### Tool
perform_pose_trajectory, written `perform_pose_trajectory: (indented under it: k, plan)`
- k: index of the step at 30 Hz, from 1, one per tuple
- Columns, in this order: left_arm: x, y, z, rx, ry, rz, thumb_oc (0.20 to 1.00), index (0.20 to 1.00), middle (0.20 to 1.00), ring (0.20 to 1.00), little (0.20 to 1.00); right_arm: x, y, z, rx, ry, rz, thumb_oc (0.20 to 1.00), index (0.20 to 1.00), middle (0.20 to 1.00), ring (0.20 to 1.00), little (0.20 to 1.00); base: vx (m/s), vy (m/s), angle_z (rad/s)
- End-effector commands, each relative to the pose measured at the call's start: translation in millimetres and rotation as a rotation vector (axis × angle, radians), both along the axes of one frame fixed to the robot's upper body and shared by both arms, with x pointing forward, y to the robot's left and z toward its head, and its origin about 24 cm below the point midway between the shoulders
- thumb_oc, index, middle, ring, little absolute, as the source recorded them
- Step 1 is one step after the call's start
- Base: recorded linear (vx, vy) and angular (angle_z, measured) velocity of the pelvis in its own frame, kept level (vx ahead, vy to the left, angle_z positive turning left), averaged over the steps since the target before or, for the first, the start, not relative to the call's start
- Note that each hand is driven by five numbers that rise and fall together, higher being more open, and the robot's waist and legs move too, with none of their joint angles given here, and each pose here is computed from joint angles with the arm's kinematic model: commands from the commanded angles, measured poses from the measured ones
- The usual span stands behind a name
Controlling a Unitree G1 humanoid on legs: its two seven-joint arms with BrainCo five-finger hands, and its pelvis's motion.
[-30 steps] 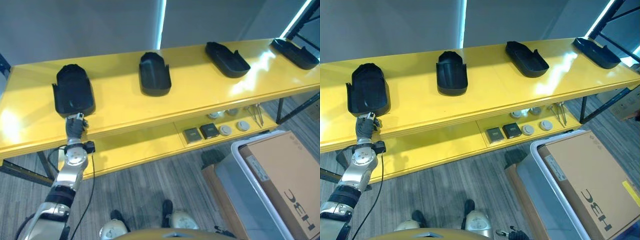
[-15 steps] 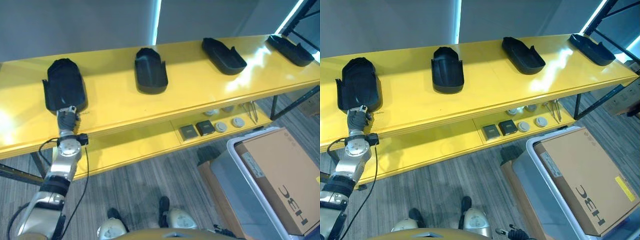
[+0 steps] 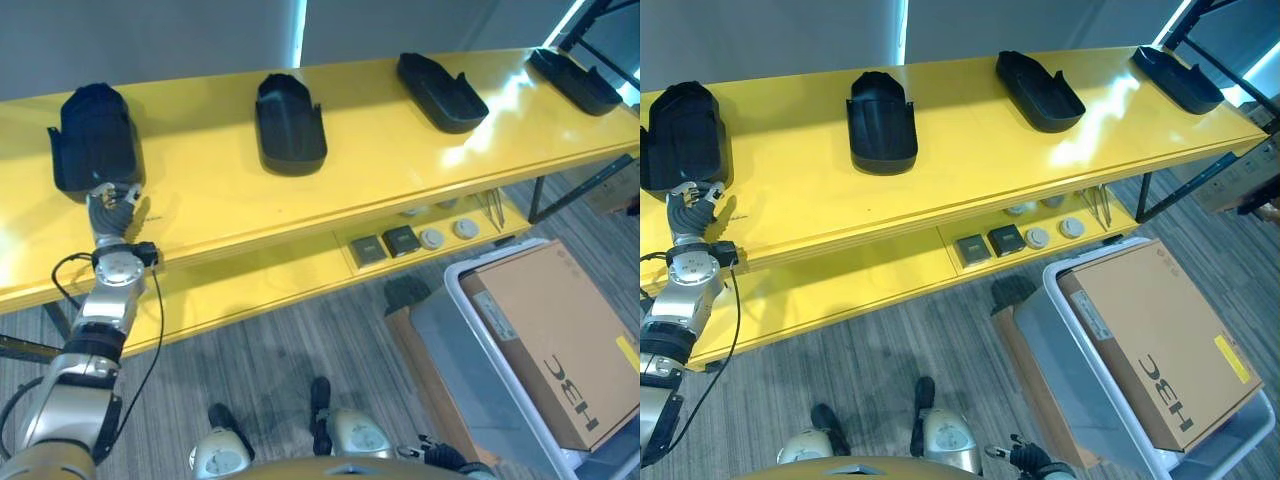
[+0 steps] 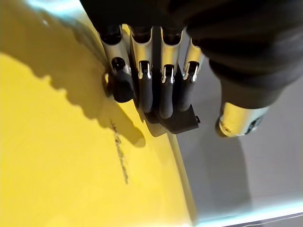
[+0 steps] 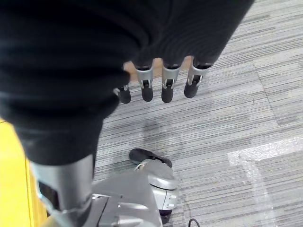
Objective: Move parts from the plastic box to the shelf.
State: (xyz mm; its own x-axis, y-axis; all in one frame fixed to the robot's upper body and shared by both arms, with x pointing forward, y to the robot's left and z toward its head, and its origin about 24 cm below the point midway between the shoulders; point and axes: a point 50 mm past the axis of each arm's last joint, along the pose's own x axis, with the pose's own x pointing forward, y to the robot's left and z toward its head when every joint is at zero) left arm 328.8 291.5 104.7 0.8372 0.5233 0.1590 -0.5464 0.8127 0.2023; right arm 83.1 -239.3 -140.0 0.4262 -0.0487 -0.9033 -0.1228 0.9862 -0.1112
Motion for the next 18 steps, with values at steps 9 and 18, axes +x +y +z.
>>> perform_pose_trajectory:
  k: [9, 18]
  plan:
    - [-29, -70, 49, -0.024, -0.308, -0.551, 1.000, 1.000, 1.000, 1.000, 1.000, -8, -7, -1, -0.059, 0.019, -0.002, 1.000, 1.000, 1.000, 1.000, 1.000, -0.02, 0.023, 0.06]
    - [-94, -87, 19, -0.256, -0.250, -0.888, 1.000, 1.000, 1.000, 1.000, 1.000, 2, -6, -4, -0.098, 0.001, -0.112, 1.000, 1.000, 1.000, 1.000, 1.000, -0.12, 0.044, 0.20]
